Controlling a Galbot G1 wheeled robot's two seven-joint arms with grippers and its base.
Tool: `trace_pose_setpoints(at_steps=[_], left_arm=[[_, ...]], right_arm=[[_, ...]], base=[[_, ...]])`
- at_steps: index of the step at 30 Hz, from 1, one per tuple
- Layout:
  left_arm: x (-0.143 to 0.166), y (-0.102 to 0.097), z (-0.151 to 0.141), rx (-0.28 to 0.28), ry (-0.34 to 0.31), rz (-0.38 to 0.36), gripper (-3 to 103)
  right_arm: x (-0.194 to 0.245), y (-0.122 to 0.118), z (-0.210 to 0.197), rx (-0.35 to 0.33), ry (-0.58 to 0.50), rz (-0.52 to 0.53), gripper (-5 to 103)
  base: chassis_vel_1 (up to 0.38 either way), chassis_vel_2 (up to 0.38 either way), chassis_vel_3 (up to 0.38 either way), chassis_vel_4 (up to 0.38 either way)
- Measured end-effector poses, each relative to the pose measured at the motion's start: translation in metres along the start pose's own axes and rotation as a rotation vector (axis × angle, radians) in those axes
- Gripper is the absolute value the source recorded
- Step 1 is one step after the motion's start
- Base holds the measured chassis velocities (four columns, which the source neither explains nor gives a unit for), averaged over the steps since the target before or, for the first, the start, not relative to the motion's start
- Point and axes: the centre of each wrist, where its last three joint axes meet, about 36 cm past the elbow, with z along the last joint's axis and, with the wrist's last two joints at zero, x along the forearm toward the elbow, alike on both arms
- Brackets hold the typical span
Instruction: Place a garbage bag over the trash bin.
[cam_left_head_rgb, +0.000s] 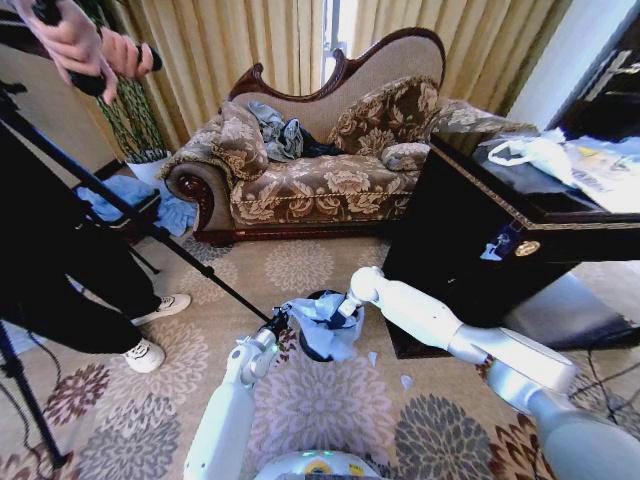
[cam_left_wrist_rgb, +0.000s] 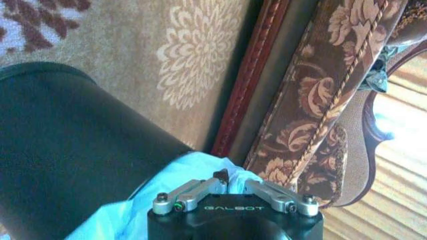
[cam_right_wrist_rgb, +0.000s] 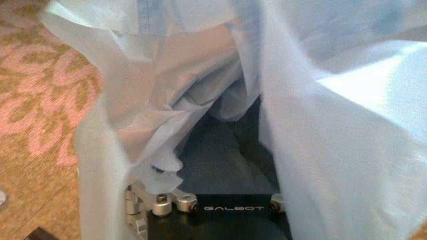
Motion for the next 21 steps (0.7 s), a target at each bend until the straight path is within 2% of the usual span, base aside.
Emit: trace_pose_setpoints(at_steps=[16,21], left_arm=[[-0.001,-0.002,-0.001,-0.037,0.011,-0.009,0],[-0.001,-0.004,-0.002,-0.054,0.013,-0.006,0]], right_arm=[[0.024,-0.004,0.012,-0.032,0.013,0.037,100],[0.029,0.000,0.011,-0.073,-0.017,0.031,100]], base=[[0.000,0.000,0.000,0.000],[0.000,0.000,0.000,0.000]])
